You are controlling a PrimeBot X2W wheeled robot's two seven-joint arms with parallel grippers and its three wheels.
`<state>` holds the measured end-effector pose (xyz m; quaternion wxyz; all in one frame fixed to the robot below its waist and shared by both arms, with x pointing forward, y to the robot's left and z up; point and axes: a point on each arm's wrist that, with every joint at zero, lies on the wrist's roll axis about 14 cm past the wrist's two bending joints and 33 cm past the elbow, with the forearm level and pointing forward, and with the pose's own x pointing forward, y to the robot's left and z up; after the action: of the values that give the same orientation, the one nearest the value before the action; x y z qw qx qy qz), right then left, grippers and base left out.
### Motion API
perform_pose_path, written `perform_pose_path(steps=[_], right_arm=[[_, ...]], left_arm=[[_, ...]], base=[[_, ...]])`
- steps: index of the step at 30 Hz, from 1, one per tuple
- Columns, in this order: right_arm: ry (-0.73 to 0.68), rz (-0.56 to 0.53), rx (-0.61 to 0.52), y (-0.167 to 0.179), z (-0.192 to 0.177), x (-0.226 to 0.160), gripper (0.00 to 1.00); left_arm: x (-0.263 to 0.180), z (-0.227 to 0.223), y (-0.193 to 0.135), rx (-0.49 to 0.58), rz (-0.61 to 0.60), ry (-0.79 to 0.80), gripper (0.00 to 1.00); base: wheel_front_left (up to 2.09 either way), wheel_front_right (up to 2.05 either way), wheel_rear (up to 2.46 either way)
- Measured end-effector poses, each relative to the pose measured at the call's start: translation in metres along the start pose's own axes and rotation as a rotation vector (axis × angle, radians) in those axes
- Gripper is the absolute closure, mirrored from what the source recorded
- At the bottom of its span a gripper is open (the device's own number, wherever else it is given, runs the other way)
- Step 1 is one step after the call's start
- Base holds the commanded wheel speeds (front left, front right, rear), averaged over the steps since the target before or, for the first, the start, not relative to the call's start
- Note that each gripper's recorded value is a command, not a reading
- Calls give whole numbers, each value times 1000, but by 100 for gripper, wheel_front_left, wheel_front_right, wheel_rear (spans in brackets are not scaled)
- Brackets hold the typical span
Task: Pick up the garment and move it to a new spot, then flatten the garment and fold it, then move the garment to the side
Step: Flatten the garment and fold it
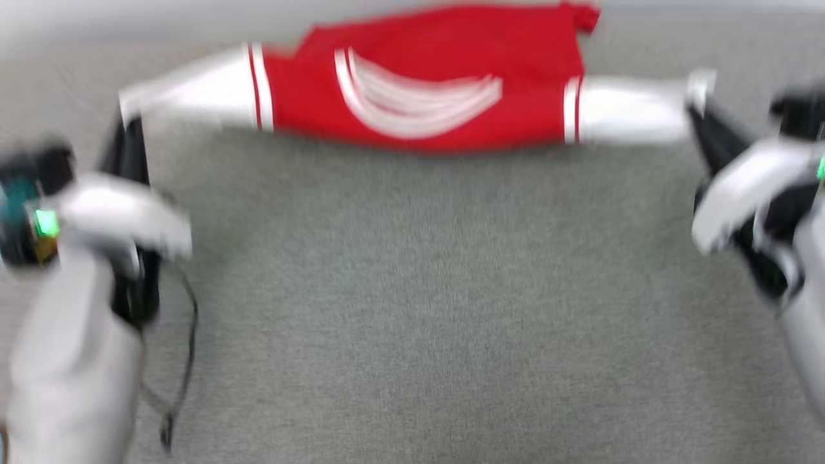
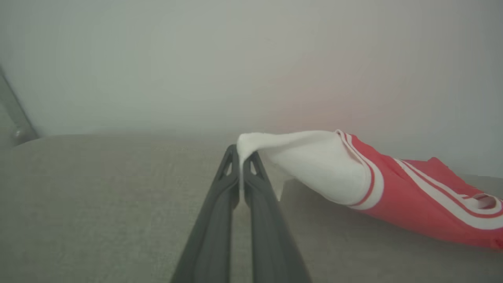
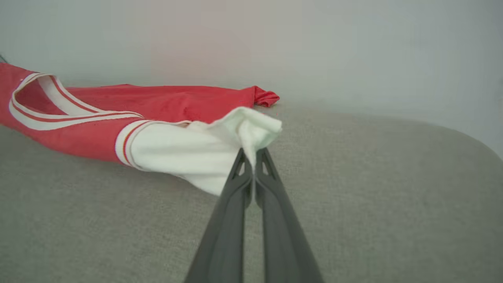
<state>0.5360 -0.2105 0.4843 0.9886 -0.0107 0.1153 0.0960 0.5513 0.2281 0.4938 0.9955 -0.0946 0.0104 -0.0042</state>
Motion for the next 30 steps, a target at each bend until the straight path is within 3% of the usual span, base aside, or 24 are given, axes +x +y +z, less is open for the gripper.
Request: perform_pose_path(steps=[14,22,25,26,27,28,30], right_arm=[[179,1,172,31,-86,-139,100],[324,-24,281,50,-138,-193,100],[386,-35,268,52,-154,-209,100],[406,-36,260,53,-158,-213,80],[419,-35,259,55,-160,-215,53],[425,-30,262,59,-160,-216,0],[426,-17,262,64,-157,-214,0]], left_arm=[[-177,-50,42,12,169,186,100],[-245,-81,51,-7,260,319,100],[-256,-84,53,-9,281,332,100],[-258,-84,52,-10,283,331,100],[-259,-84,51,-10,279,332,100],[-259,-84,50,-10,276,330,100],[-258,-83,47,-8,268,325,100]], base=[[0,0,0],[0,0,0],[0,0,0],[0,0,0],[0,0,0],[0,0,0],[0,0,0]])
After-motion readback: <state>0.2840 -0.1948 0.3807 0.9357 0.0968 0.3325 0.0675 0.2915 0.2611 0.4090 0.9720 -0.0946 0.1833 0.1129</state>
